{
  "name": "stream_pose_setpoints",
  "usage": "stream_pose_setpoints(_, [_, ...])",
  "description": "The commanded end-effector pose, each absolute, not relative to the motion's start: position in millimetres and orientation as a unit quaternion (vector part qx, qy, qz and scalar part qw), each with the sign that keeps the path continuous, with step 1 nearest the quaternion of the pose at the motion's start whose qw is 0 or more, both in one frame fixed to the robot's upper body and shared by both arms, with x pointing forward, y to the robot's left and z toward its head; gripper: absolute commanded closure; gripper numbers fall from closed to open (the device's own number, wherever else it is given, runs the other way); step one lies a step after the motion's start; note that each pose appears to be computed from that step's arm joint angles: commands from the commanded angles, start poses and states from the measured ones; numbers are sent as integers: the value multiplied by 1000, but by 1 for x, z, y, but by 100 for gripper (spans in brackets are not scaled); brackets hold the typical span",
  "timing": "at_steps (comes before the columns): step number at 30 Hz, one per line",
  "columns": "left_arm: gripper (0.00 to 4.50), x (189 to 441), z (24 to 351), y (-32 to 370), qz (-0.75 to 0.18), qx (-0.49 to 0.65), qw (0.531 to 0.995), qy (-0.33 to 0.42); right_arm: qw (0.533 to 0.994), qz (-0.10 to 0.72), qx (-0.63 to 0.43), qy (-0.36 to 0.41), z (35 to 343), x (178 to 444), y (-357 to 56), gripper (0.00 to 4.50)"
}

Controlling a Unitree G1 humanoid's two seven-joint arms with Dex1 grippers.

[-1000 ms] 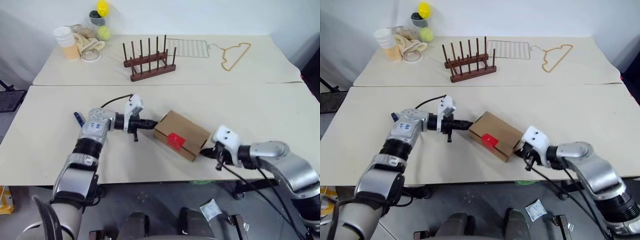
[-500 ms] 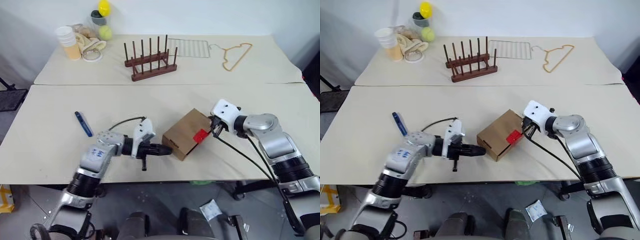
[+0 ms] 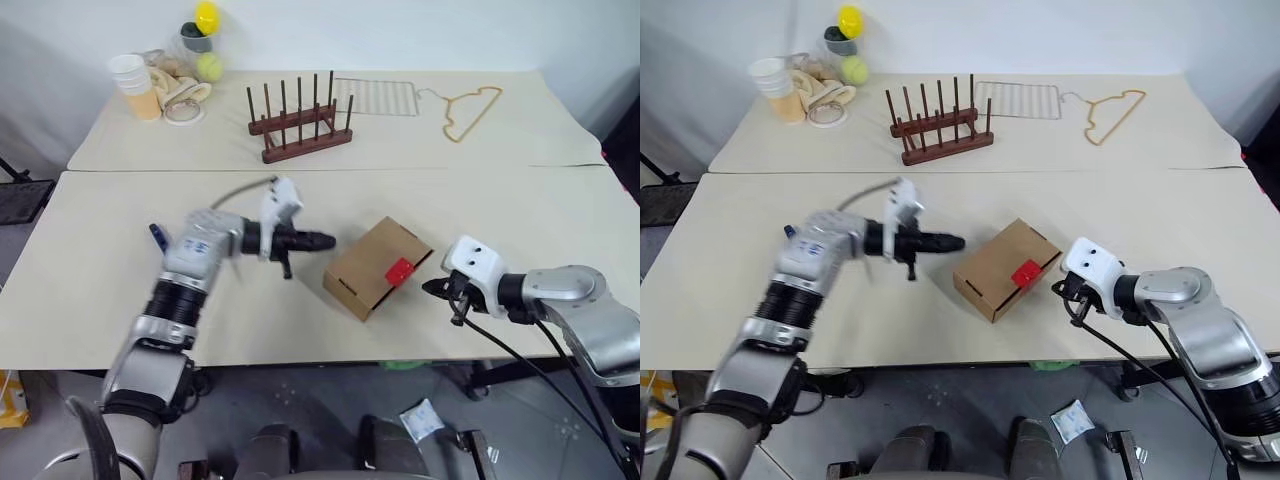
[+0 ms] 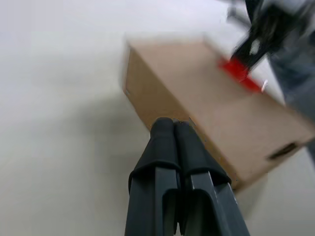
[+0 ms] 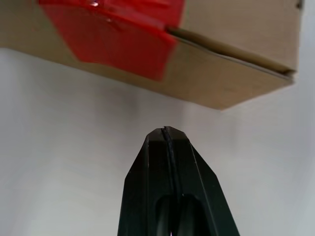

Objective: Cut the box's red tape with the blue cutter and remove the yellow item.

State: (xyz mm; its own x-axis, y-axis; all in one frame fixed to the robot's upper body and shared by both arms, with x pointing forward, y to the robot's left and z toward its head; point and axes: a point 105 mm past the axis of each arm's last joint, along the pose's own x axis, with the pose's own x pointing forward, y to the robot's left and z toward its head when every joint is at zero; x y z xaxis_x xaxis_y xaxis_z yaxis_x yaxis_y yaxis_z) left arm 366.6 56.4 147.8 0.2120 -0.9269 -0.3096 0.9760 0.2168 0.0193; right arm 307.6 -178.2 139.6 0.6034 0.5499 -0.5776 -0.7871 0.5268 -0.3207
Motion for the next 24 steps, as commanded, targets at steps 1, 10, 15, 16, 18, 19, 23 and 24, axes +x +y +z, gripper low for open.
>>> stream_pose_setpoints(1, [448, 364, 150, 50, -625, 126, 763, 105, 853, 395, -292, 177, 151, 317, -163, 450])
stream_pose_setpoints(10, [448, 336, 136, 41, -645, 88, 749, 124, 854, 403, -306, 123, 166, 356, -139, 450])
stream_pose_setpoints(15, [448, 320, 129, 38, -643, 82, 751, 125, 818, 458, -326, 117, 157, 367, -118, 450])
stream_pose_setpoints(16, [448, 319, 129, 38, -642, 81, 752, 123, 811, 469, -329, 115, 155, 368, -115, 450])
stream_pose_setpoints(18, [448, 315, 130, 37, -645, 82, 750, 118, 812, 474, -322, 111, 155, 374, -111, 450])
stream_pose_setpoints(19, [448, 313, 131, 37, -646, 83, 750, 116, 810, 474, -328, 106, 154, 378, -110, 450])
stream_pose_setpoints(23, [448, 318, 133, 44, -624, 100, 768, 107, 811, 461, -349, 87, 159, 389, -113, 450])
stream_pose_setpoints(24, [448, 320, 135, 49, -618, 113, 772, 99, 814, 459, -345, 82, 163, 389, -116, 450])
